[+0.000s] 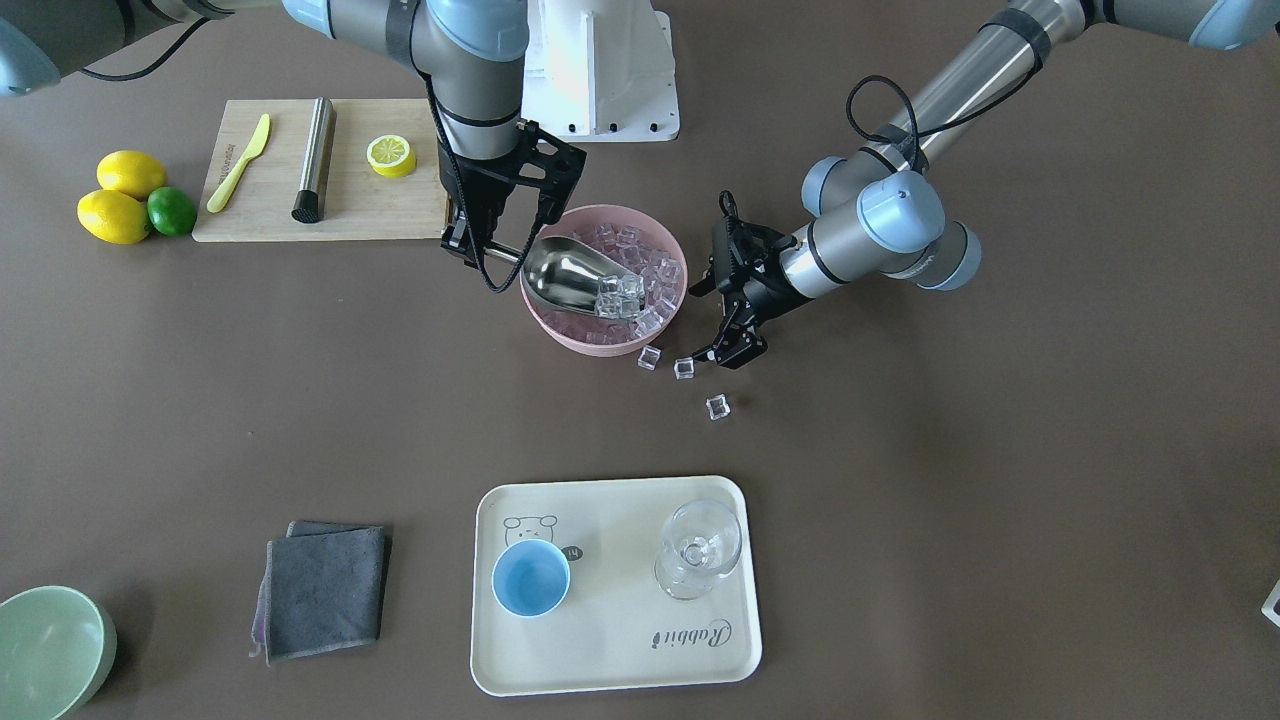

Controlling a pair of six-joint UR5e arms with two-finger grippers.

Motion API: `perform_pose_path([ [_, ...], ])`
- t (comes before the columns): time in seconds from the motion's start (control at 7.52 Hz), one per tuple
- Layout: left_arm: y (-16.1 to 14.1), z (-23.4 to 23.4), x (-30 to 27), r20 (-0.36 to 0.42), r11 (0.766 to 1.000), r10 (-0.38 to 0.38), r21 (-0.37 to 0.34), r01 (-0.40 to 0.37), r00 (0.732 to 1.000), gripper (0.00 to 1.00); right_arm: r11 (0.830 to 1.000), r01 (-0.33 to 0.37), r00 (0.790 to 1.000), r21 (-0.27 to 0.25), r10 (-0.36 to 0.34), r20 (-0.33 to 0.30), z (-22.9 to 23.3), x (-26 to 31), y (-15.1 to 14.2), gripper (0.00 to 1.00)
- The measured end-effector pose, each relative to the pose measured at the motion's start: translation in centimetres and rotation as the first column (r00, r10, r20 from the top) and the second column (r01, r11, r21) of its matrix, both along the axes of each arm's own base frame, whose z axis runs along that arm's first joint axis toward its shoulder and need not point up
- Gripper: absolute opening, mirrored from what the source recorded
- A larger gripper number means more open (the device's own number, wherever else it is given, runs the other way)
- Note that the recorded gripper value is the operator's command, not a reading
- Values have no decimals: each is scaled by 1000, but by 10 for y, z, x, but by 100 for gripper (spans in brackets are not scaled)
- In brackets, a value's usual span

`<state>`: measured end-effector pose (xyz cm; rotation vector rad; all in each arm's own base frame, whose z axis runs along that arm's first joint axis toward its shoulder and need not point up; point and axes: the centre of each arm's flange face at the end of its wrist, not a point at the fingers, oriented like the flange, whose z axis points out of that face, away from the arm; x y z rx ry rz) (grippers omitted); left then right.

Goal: Put ice in cup with scoop
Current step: 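Drag the scoop through the ice and lift it out with the right gripper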

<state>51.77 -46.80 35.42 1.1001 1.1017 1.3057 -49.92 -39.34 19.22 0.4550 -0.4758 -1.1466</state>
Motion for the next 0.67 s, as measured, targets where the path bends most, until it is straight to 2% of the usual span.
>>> perform_pose_path([
  [0.27,-7,-10,0,5,1000,5,8,-5,1000,98,1000,-11,999,11,10,45,-3,1,1,0],
  [0.67,-8,-18,4,6,1000,9,11,-9,1000,98,998,-67,984,6,65,166,-6,11,7,0],
])
